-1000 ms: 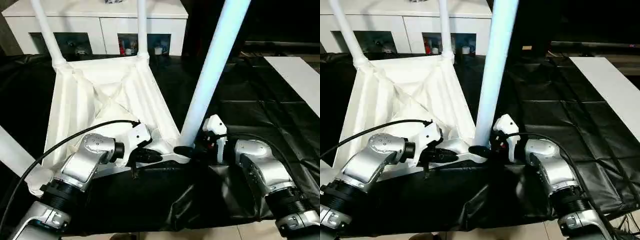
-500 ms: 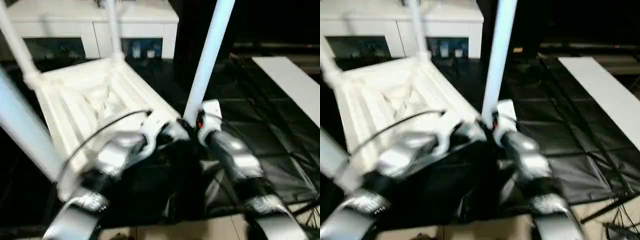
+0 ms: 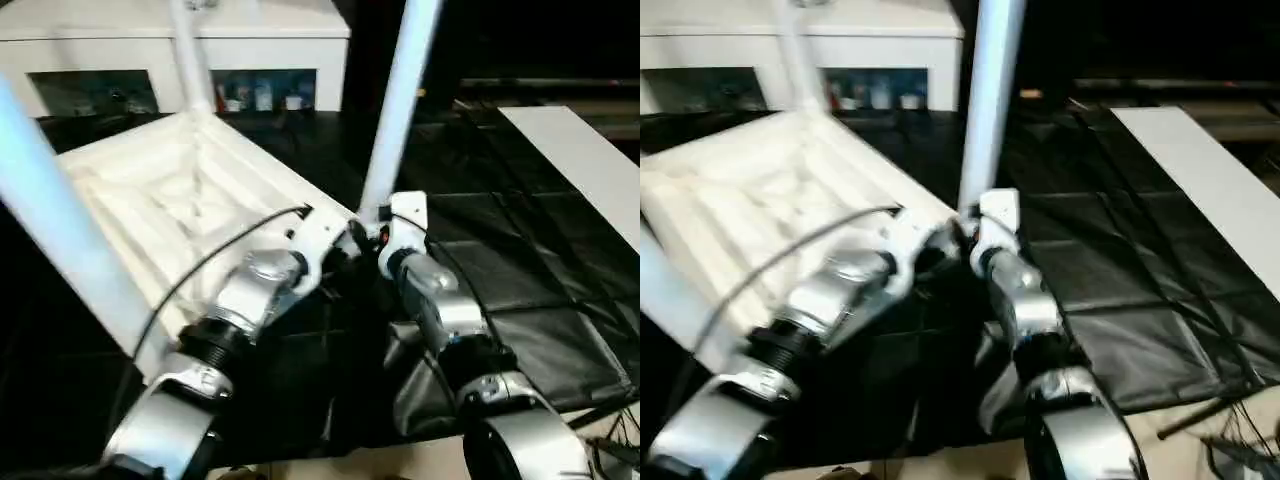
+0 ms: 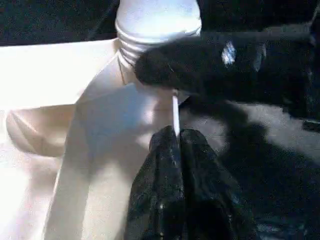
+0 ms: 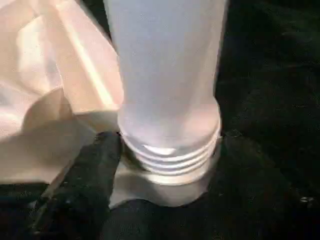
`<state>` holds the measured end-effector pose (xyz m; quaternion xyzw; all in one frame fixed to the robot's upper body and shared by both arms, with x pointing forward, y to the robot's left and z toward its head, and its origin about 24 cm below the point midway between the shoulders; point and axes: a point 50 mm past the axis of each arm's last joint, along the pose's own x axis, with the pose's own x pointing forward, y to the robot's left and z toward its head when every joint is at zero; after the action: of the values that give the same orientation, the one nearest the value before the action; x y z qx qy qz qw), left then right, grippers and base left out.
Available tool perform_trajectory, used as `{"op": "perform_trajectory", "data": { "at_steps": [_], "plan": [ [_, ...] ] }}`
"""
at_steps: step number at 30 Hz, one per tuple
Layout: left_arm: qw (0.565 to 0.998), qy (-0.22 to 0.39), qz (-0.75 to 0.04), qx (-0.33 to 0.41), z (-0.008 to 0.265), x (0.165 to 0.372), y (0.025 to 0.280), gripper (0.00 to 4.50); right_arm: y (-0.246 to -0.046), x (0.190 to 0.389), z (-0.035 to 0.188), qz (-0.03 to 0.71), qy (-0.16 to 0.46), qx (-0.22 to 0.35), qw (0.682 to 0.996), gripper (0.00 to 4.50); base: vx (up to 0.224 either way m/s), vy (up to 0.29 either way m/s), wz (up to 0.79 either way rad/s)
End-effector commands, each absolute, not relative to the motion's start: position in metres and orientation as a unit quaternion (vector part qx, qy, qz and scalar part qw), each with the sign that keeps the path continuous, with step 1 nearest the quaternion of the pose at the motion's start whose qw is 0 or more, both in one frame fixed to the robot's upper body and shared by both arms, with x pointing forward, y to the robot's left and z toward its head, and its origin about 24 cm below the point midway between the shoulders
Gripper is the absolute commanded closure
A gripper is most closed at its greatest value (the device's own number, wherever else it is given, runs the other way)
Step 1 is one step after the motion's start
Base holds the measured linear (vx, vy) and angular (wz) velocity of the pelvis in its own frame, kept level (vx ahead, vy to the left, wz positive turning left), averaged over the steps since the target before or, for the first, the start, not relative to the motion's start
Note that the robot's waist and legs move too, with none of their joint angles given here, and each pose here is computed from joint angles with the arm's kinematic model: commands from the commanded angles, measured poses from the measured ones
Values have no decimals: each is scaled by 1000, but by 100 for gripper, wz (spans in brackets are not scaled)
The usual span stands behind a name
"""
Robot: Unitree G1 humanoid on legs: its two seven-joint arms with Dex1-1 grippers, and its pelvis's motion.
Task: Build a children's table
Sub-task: Rotate leg to tighten
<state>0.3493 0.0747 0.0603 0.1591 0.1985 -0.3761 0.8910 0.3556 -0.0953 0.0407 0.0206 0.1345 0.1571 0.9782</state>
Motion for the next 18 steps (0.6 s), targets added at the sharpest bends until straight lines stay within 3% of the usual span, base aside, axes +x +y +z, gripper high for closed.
{"op": "perform_trajectory", "data": {
  "at_steps": [1,3,5,6,7,11,18],
  "plan": [
    [873,194,-403,195,60,345,84,450,-106,356,51,186,114,11,976,87,0,0,0],
    [863,193,-419,207,59,342,87,450,-109,355,52,205,114,3,972,87,0,0,0],
    [823,202,-480,225,57,329,98,450,-122,340,54,314,119,8,942,87,0,0,0],
    [823,202,-480,225,57,329,98,450,-122,340,54,314,119,8,942,87,0,0,0],
    [789,190,-540,222,61,318,102,450,-128,324,54,399,115,-23,910,87,0,0,0],
    [753,183,-601,196,67,306,104,450,-137,305,52,483,126,-44,865,87,0,0,0],
    [735,174,-634,166,76,299,108,450,-144,293,52,530,147,-59,833,87,0,0,0]
  ]
}}
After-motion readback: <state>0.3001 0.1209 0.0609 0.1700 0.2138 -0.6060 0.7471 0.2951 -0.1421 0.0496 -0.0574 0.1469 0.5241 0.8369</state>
